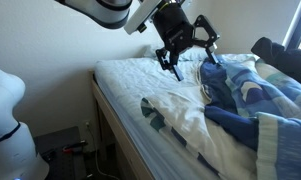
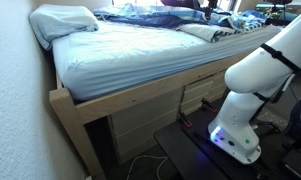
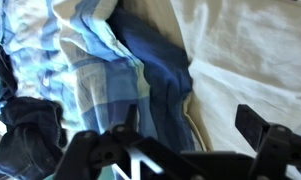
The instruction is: Spread the bed
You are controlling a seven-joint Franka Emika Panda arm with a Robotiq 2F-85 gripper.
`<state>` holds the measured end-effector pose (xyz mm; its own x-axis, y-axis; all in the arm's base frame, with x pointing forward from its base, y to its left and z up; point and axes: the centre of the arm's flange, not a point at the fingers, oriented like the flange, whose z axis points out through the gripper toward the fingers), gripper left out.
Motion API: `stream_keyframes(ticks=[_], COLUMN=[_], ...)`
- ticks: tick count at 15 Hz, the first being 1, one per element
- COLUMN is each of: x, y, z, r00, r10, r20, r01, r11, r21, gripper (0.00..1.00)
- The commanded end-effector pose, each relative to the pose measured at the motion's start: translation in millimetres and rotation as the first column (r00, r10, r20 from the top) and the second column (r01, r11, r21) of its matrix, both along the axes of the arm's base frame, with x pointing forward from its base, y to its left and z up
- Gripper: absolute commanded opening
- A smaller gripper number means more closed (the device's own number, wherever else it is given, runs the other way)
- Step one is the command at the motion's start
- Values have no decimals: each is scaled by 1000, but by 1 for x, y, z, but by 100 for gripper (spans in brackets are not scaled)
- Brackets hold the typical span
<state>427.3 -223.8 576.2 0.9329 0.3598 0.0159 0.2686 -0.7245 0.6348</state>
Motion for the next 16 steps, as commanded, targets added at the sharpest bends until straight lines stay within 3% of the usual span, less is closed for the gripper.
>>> stream_keyframes(ticks=[1, 10, 16], x=[20, 29, 19], y=[-34, -104, -120], z=[-2, -12, -24], r00=[997, 980, 970], r10=[-80, -201, -233], r20=[19, -11, -63], r01=[81, 198, 224], r11=[995, 972, 966], r21=[-55, -131, -129], gripper=[100, 100, 100])
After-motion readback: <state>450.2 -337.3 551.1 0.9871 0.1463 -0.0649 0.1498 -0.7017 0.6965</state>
